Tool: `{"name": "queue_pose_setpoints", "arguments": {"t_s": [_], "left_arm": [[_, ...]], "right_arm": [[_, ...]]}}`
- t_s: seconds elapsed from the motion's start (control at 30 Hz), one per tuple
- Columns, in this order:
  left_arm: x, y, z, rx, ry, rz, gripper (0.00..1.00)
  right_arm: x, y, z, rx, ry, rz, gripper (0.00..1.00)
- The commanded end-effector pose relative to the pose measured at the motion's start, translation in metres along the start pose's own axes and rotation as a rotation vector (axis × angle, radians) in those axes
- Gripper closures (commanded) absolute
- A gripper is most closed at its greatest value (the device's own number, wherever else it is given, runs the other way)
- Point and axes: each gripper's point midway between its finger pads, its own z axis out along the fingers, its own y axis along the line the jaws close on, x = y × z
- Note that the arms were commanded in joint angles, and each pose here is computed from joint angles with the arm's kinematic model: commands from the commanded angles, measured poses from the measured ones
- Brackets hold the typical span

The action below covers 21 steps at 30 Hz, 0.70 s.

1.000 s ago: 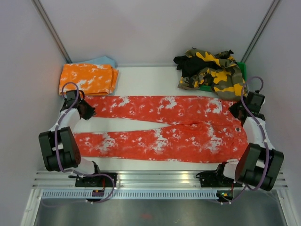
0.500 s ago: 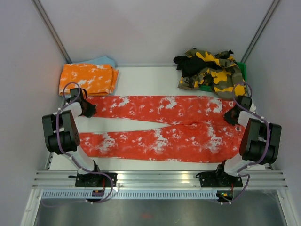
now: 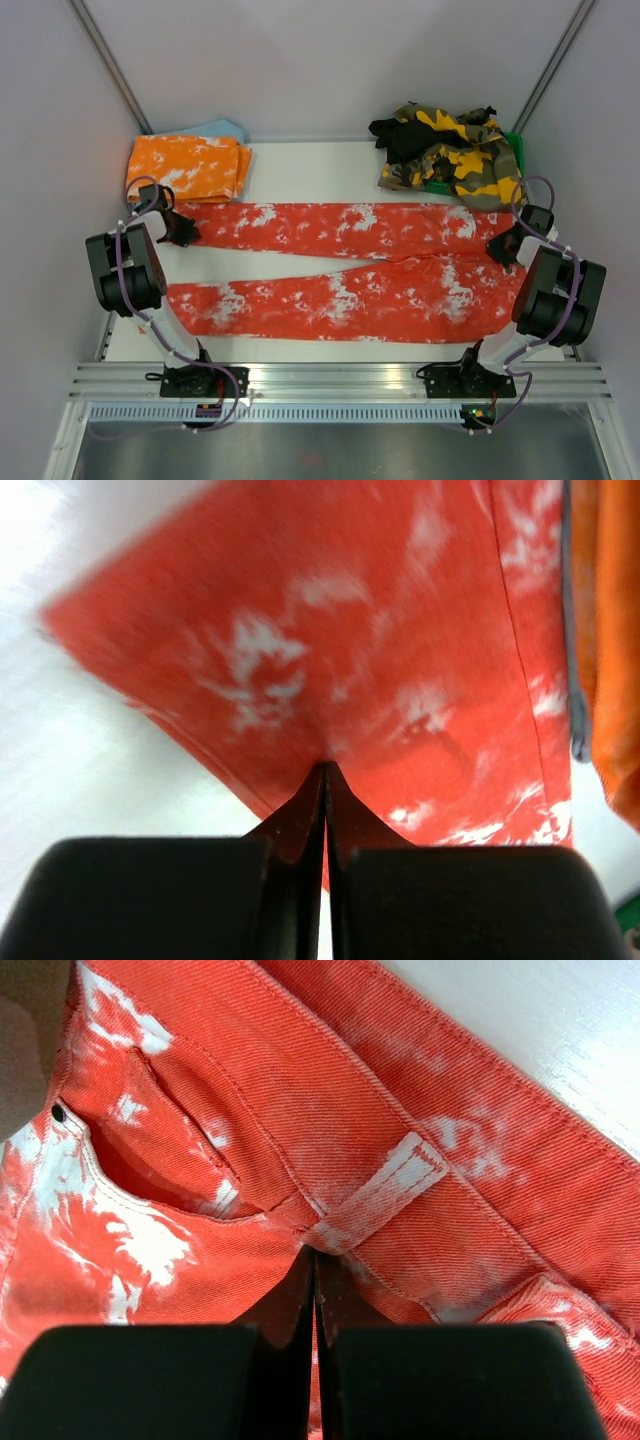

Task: Fold and stack the trousers
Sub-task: Flatten the trousers out

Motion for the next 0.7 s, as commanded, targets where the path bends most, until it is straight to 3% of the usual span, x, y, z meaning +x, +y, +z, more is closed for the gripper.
{"name": "queue_pose_setpoints", "arguments": {"t_s": [0.0,0.13,0.2,0.3,0.33,0.43,0.57,0.6,0.67], "left_arm": [[-0.021,0.03,0.003,-0.044,-0.028,-0.062,0.98],[-0.031,0.006,-0.004,0.098,-0.029,0.06,0.98],[-0.035,-0.011,-0.011,0.173,-0.044,0.087,0.98],[-0.047,-0.033,-0.039,0.23,-0.108,0.135,0.98],[-0.052,-0.039,-0.05,0.243,-0.135,0.156,0.98],[-0.054,-0.049,-0.092,0.276,-0.184,0.192,0.94],[-0.03,-0.05,-0.145,0.343,-0.211,0.271,0.82],[-0.023,-0.058,-0.173,0.398,-0.252,0.312,0.72],[0.003,-0.053,-0.188,0.416,-0.234,0.39,0.57]], "right_arm": [[-0.006,-0.039,0.01,0.141,-0.025,-0.008,1.0],[-0.006,-0.008,0.0,-0.012,-0.006,-0.062,1.0],[-0.021,0.014,-0.019,-0.076,-0.06,-0.129,0.94],[-0.047,0.055,-0.061,-0.159,-0.147,-0.225,0.73],[-0.051,0.065,-0.074,-0.18,-0.164,-0.241,0.55],[-0.058,0.095,-0.117,-0.274,-0.206,-0.25,0.29],[-0.02,0.115,-0.153,-0.448,-0.107,-0.302,0.27],[-0.005,0.114,-0.158,-0.473,-0.053,-0.327,0.27],[0.034,0.105,-0.167,-0.48,0.05,-0.387,0.32]]}}
